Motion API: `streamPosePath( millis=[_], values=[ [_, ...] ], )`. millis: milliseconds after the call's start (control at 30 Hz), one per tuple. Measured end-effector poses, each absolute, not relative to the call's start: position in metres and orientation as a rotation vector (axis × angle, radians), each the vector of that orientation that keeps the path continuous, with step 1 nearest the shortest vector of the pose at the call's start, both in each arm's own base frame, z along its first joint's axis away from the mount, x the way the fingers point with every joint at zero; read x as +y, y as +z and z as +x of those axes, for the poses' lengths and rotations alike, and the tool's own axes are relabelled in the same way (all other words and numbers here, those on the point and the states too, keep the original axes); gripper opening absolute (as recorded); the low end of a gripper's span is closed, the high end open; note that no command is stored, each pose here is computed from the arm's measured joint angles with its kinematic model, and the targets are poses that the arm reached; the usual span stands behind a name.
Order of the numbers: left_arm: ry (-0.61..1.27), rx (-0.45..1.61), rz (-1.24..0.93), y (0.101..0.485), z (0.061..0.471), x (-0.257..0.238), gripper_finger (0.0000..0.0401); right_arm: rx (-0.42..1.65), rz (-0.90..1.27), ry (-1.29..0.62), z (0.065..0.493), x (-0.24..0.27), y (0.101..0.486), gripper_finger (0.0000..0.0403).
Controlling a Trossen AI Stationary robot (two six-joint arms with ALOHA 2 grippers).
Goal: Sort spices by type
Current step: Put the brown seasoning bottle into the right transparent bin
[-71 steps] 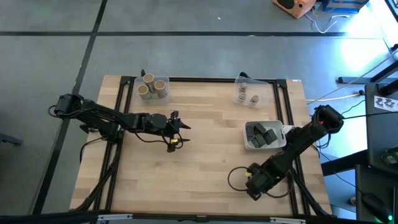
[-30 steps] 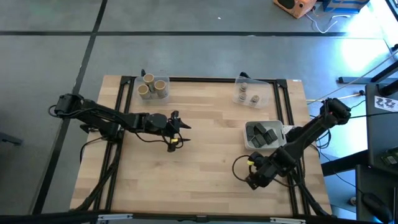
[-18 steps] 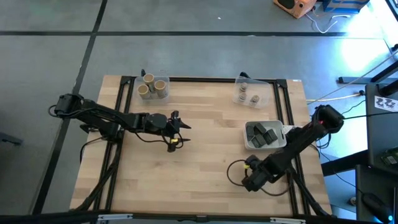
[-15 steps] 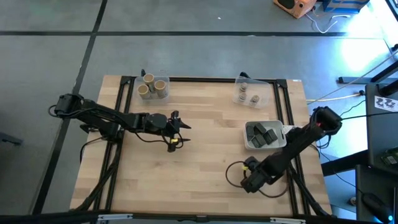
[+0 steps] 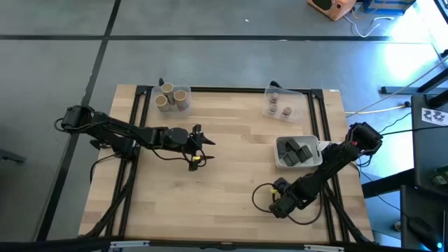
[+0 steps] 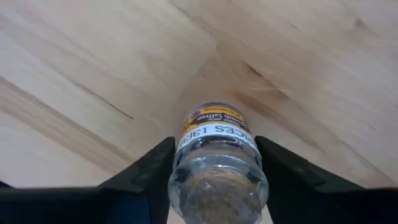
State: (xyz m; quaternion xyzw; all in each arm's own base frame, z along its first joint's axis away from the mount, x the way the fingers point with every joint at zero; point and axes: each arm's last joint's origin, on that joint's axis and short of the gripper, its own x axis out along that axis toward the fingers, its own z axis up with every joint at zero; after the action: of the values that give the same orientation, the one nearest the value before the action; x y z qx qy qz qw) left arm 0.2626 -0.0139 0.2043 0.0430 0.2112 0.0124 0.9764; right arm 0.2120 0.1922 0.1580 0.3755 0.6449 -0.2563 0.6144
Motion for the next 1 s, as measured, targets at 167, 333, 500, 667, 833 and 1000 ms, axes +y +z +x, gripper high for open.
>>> streamPosePath(
  millis=[167,333,500,667,833,1000],
  values=[
    [0.026,0.403,0.085,0.206,0.263,-0.014,0.0248,1.483,0.849,-0.528,0.214,0.193,0.160,0.0190],
    [0.026,0.405,0.081,0.206,0.263,-0.014,0.0248,1.430,0.817,-0.451,0.225,0.186,0.175,0.0190],
    [0.026,0.408,0.085,0.206,0.263,-0.014,0.0248,1.303,0.725,-0.395,0.245,0.171,0.199,0.0192],
    [0.025,0.401,0.087,0.206,0.264,-0.014,0.0248,1.251,0.530,-0.453,0.261,0.143,0.222,0.0191],
    [0.029,0.400,0.069,0.207,0.264,-0.014,0.0248,1.252,0.329,-0.541,0.271,0.105,0.237,0.0191],
    [0.031,0.412,0.060,0.205,0.263,-0.014,0.0248,1.304,0.194,-0.629,0.279,0.056,0.239,0.0191]
  ],
)
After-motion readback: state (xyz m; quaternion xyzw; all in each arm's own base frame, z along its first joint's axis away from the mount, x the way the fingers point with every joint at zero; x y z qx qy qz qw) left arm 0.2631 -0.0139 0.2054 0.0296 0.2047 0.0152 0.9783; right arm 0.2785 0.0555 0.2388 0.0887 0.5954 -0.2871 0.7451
